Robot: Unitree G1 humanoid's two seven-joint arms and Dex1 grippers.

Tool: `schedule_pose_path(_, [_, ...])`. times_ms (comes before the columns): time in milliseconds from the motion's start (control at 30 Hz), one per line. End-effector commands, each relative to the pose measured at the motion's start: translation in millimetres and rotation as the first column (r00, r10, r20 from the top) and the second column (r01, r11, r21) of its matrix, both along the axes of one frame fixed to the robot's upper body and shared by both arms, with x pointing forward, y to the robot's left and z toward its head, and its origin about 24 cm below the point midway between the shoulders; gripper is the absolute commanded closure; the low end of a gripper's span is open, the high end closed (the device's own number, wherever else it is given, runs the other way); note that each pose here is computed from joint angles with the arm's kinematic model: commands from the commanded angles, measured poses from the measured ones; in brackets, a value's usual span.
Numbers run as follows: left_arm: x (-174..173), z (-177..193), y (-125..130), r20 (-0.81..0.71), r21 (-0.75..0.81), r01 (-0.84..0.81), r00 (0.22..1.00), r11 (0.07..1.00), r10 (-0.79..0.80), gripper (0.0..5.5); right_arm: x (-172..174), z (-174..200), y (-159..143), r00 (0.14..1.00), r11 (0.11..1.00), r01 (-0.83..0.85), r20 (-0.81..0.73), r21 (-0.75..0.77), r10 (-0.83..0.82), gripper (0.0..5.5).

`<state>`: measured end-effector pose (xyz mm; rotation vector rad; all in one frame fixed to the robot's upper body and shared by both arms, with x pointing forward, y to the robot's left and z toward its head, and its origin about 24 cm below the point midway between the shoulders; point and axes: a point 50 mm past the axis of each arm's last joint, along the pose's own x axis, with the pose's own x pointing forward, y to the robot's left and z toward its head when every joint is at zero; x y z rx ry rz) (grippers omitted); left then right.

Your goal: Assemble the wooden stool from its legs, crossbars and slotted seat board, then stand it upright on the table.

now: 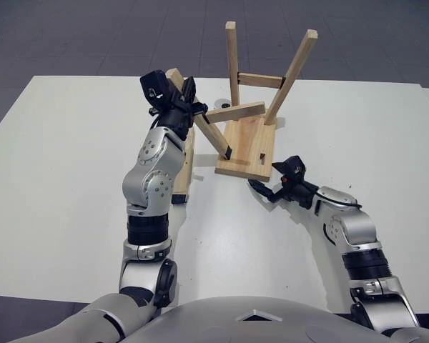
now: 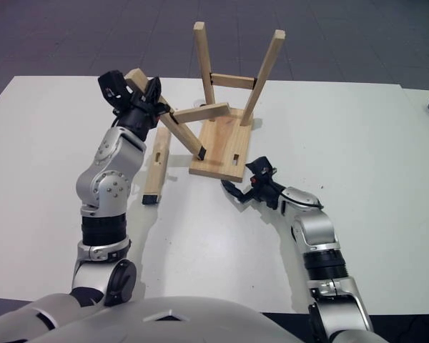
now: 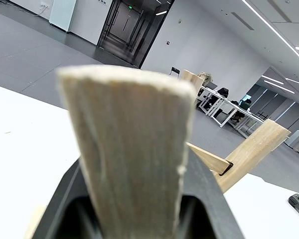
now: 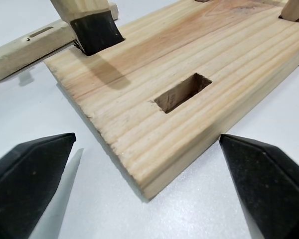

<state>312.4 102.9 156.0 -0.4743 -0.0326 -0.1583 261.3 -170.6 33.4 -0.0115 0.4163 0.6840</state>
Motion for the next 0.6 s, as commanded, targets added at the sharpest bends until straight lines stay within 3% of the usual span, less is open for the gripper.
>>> schedule_pose_path(33, [-3, -16, 1, -0.039, 0.108, -0.005, 0.999, 0.994, 0.010, 4.46, 0, 1, -3, 0.999, 0.999, 0.034, 0.002, -0.005, -0.034, 0.10])
schedule_pose_path(333, [-18, -50, -17, -0.170, 0.243, 0.138, 0.981, 0.960, -0.098, 4.46, -3, 45, -17, 0.978, 0.994, 0.108, 0.183, -0.023, -0.102, 0.10])
schedule_pose_path(600, [-23, -75, -27, -0.272, 0.327, 0.201, 0.956, 0.923, -0.112, 4.46, 1, 72, -4, 0.955, 0.994, 0.083, 0.290, -0.072, -0.059, 0.10])
